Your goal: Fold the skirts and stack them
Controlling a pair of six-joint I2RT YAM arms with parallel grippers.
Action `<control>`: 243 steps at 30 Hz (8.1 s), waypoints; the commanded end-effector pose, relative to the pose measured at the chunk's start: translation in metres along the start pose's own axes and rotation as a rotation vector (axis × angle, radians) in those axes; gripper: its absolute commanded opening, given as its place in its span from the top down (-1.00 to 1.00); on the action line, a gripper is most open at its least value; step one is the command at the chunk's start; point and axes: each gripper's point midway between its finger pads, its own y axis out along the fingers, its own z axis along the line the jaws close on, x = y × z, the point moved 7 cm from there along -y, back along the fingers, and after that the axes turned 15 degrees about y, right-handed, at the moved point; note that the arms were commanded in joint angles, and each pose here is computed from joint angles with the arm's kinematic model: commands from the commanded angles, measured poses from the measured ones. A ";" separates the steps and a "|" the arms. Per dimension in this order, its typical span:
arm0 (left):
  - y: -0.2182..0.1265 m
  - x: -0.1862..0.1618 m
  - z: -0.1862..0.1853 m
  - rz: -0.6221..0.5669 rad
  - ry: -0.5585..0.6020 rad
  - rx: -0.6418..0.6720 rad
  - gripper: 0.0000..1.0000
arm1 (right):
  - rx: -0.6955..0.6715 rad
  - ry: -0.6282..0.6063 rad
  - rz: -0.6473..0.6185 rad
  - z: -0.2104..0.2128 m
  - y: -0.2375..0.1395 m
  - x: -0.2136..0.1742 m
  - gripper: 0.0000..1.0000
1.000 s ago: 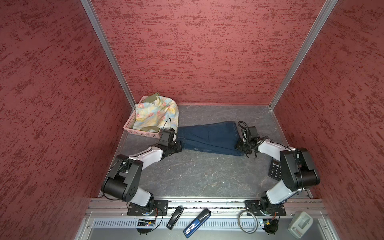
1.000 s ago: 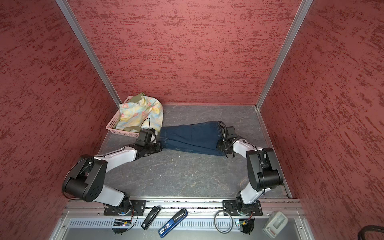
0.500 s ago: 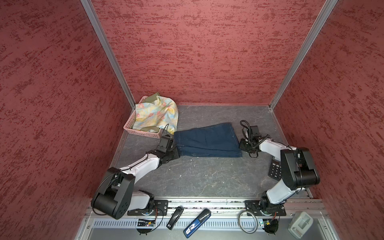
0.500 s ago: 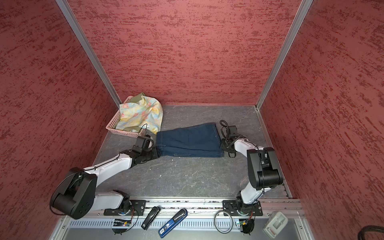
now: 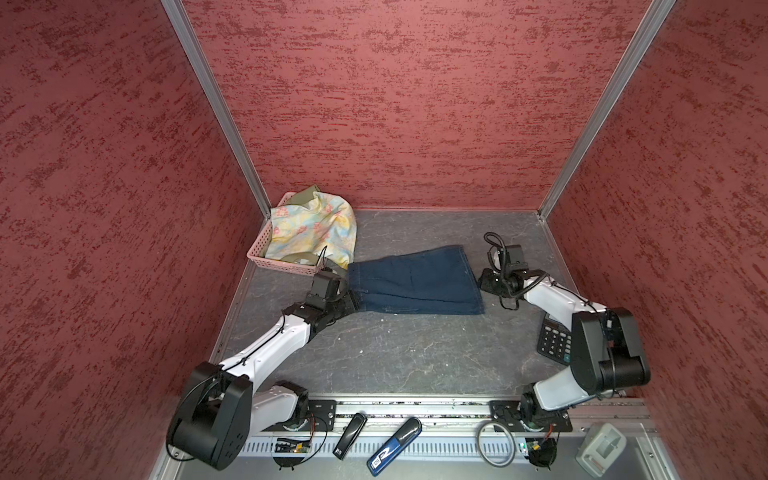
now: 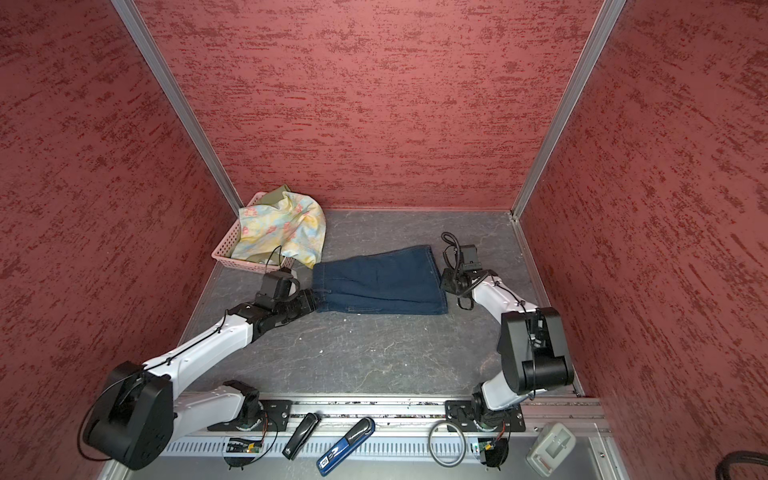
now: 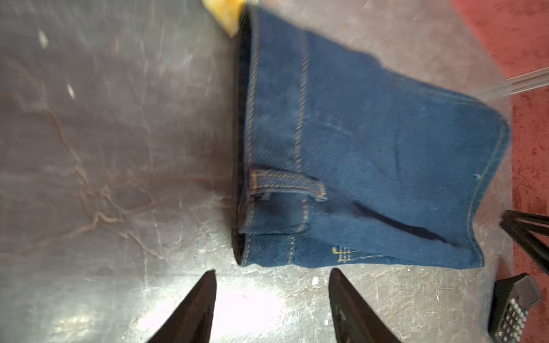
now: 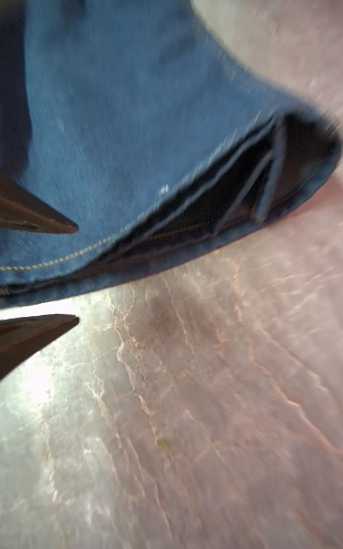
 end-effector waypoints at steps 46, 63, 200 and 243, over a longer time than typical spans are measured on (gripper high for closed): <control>0.011 0.044 0.004 -0.033 -0.047 -0.203 1.00 | 0.158 0.023 0.238 -0.007 -0.010 -0.051 0.20; 0.010 0.035 0.011 0.018 -0.018 -0.163 0.52 | 0.100 0.018 0.157 -0.015 -0.020 -0.048 0.36; -0.021 -0.054 0.004 -0.075 0.049 -0.286 0.99 | -0.026 0.073 0.095 -0.047 -0.009 -0.024 1.00; -0.010 -0.054 -0.057 0.122 0.176 -0.287 -0.76 | -0.059 0.011 0.245 -0.019 0.027 -0.074 0.08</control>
